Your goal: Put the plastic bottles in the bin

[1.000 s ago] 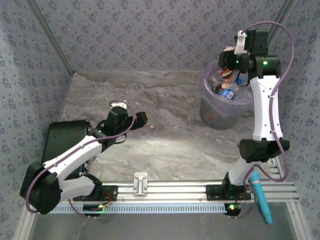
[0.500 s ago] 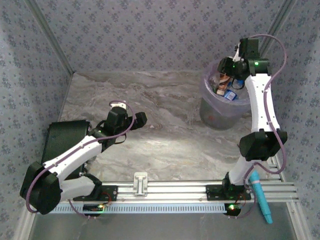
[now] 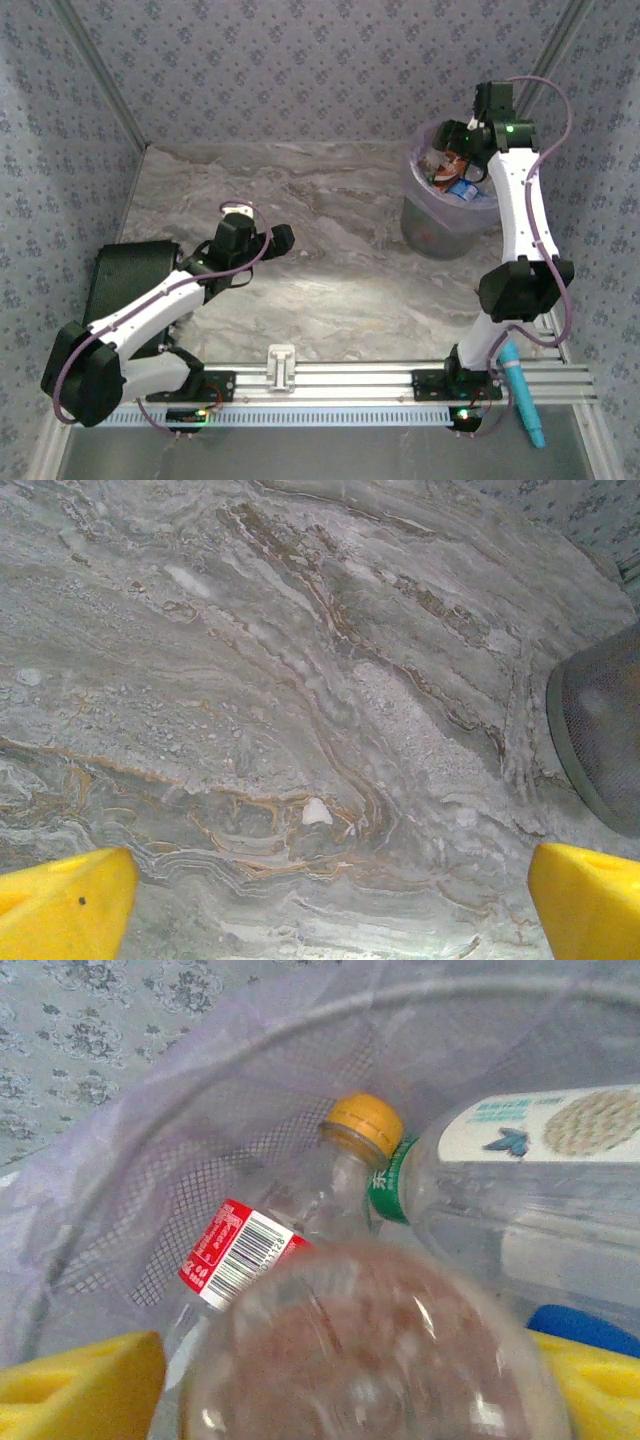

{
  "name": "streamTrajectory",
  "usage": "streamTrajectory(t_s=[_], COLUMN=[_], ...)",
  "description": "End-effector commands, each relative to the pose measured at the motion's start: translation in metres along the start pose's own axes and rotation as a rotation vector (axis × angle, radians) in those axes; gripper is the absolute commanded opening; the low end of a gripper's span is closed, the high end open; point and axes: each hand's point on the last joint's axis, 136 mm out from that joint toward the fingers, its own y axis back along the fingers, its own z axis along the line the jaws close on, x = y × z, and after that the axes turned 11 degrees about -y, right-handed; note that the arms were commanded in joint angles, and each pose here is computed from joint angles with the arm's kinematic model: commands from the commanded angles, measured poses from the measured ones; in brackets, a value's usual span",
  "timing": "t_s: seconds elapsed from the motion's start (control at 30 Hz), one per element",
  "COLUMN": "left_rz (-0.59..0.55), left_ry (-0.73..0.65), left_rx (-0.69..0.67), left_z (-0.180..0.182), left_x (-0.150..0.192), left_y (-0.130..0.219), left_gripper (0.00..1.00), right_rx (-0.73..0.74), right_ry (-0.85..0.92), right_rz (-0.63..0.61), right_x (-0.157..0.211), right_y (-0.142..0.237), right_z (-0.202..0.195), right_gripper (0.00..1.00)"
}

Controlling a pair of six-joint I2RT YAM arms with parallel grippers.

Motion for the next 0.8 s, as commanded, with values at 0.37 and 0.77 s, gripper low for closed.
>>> streamTrajectory(t_s=[0.37, 0.77], left_rz=[-0.03, -0.033], left_ry=[-0.004, -0.006], left_rx=[0.021, 0.01], left_z=[-0.005, -0.002], left_x=[-0.012, -0.011], left_y=[0.004, 0.007], left_gripper=[1.0, 1.0], right_rx=[0.059, -0.053], right_ry=[0.099, 0.084], right_rz=[-0.04, 0.129], right_x=[-0.007, 0.049], right_y=[0.023, -0.021], right_z=[-0.007, 0.007], right_gripper=[0.62, 0.54])
